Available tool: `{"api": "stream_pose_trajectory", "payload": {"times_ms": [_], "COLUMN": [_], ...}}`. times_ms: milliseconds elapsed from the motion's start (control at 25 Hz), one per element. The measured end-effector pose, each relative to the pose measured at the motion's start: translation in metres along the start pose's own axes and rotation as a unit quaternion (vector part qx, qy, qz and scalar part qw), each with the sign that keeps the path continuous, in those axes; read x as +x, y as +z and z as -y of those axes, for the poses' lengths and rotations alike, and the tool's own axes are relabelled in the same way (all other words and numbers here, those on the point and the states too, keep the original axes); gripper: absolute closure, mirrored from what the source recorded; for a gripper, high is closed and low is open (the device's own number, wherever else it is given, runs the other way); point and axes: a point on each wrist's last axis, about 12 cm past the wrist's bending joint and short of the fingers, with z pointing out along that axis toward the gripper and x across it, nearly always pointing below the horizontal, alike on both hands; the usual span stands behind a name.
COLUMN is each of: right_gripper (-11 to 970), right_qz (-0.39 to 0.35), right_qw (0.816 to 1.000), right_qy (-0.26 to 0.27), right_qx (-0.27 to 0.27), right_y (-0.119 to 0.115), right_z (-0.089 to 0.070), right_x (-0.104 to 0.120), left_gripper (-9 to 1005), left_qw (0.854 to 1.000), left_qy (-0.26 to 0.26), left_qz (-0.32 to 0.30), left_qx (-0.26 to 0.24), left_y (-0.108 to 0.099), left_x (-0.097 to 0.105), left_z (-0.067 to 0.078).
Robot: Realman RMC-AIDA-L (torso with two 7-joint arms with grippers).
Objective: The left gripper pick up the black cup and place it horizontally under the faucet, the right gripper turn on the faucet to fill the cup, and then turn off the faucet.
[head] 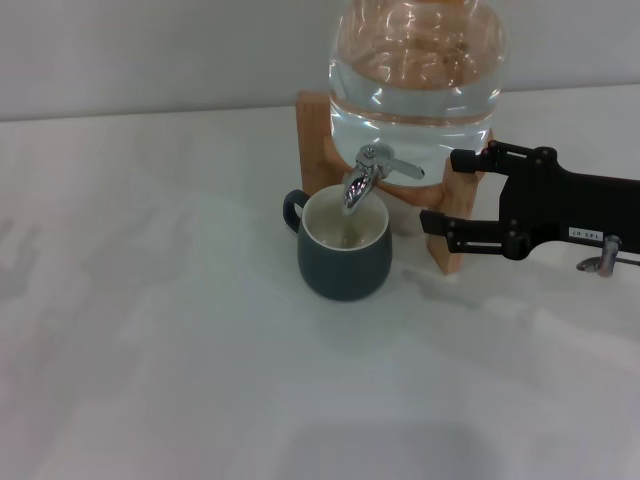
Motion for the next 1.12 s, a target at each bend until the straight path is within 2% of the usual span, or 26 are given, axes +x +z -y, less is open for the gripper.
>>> {"api": "stream_pose_trajectory", "payload": {"times_ms": [360,1120], "right_gripper": [121,121], "right_qz": [-0.007,-0.016], "right_qw": [1.0,0.999], "right_qy": [0.009,-0.009], "right_qx": [0.005,-0.03], "right_y": [0.006,0.026], "right_z": [-0.003,-0.021], "right_x": [0.001,-0.005], "left_gripper": [661,661], "left_qw": [1.0,1.0], "left_qy": [0.0,-0.001], "left_qz": [-0.002,-0.009], "left_qx": [-0.003,-0.006], "left_y": [-0.001,-0.005], "left_x": [0.001,0.003], "left_z": [0.0,-0.001]}}
